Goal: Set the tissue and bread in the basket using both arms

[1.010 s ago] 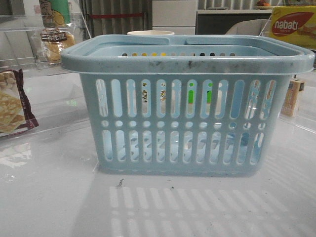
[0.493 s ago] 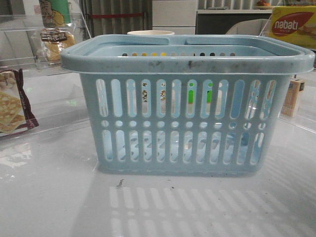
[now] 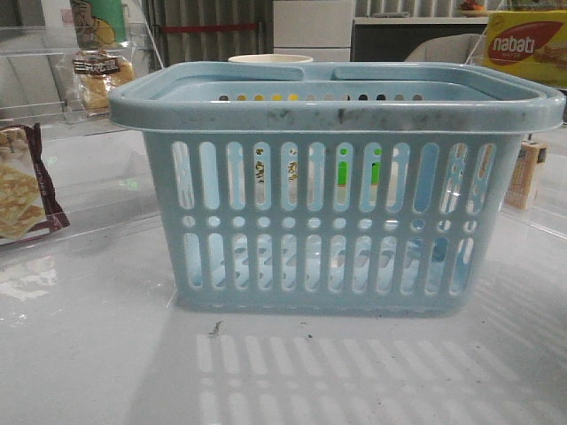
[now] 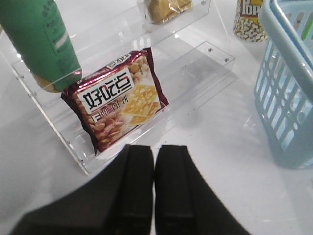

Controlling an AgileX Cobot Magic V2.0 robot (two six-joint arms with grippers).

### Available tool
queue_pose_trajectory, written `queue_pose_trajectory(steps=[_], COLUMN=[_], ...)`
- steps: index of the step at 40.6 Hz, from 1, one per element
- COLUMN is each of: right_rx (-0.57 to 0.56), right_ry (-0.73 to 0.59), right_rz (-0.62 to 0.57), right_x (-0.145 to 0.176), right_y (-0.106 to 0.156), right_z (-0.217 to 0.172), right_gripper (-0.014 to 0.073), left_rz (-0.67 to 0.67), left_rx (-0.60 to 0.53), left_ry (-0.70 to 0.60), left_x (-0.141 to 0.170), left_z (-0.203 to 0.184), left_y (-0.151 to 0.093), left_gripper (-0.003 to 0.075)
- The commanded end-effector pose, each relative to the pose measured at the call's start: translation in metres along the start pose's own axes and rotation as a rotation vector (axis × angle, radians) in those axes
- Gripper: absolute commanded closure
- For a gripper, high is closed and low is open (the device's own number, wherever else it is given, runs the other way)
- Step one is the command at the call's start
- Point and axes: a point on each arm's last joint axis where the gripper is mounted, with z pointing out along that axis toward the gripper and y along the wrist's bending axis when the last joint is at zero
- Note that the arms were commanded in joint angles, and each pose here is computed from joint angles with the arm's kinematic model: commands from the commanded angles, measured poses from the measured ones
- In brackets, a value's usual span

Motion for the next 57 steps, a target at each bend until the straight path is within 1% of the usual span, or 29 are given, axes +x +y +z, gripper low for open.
queue_pose_trajectory(steps=[1, 2, 4, 5, 7, 12, 17, 23, 28, 34, 40, 49, 57], right_rx=[0.007, 0.007, 0.006, 0.006, 0.006, 0.011, 0.046, 0.104, 0.119, 0.142, 0.185, 0.199, 0.19], right_ry=[-0.061, -0.051, -0.034, -0.023, -0.007, 0.022, 0.024, 0.008, -0.015, -0.044, -0.031, -0.002, -0.036], right_rz=[-0.006, -0.006, -0.007, -0.007, -0.008, -0.005, 0.027, 0.079, 0.091, 0.057, -0.008, -0.048, -0.073], right_x=[-0.015, -0.015, -0.015, -0.015, -0.015, -0.02, -0.036, -0.067, -0.093, -0.127, -0.147, -0.159, -0.159], right_y=[-0.001, -0.001, -0.001, -0.001, 0.0, -0.002, -0.011, -0.03, -0.039, -0.046, -0.054, -0.061, -0.063], right_z=[0.001, 0.004, 0.009, 0.012, 0.016, 0.027, 0.035, 0.047, 0.058, 0.078, 0.102, 0.149, 0.183], right_gripper=[0.0291, 0.0231, 0.0145, 0.0118, 0.0081, 0.0076, 0.0076, 0.0076, 0.0076, 0.0076, 0.0076, 0.0076, 0.0086], left_rz=[-0.014, -0.014, -0.014, -0.013, -0.011, -0.006, 0.034, 0.097, 0.121, 0.127, 0.127, 0.127, 0.127], left_rx=[0.0, 0.001, 0.002, 0.002, 0.004, 0.026, 0.09, 0.174, 0.216, 0.226, 0.226, 0.226, 0.226], left_ry=[-0.075, -0.071, -0.057, -0.048, -0.034, -0.013, -0.018, -0.031, -0.05, -0.054, -0.054, -0.054, -0.054], left_x=[-0.014, -0.014, -0.014, -0.014, -0.013, -0.012, -0.013, -0.013, -0.014, -0.015, -0.015, -0.015, -0.015], left_z=[0.001, 0.002, 0.006, 0.008, 0.01, 0.014, 0.013, 0.011, 0.01, 0.009, 0.009, 0.009, 0.009], left_y=[0.0, 0.0, 0.0, 0.0, 0.0, -0.003, -0.015, -0.03, -0.038, -0.04, -0.04, -0.04, -0.04], left_gripper=[0.0307, 0.0246, 0.0166, 0.0144, 0.0126, 0.0146, 0.0171, 0.0203, 0.0234, 0.0272, 0.0308, 0.036, 0.0407])
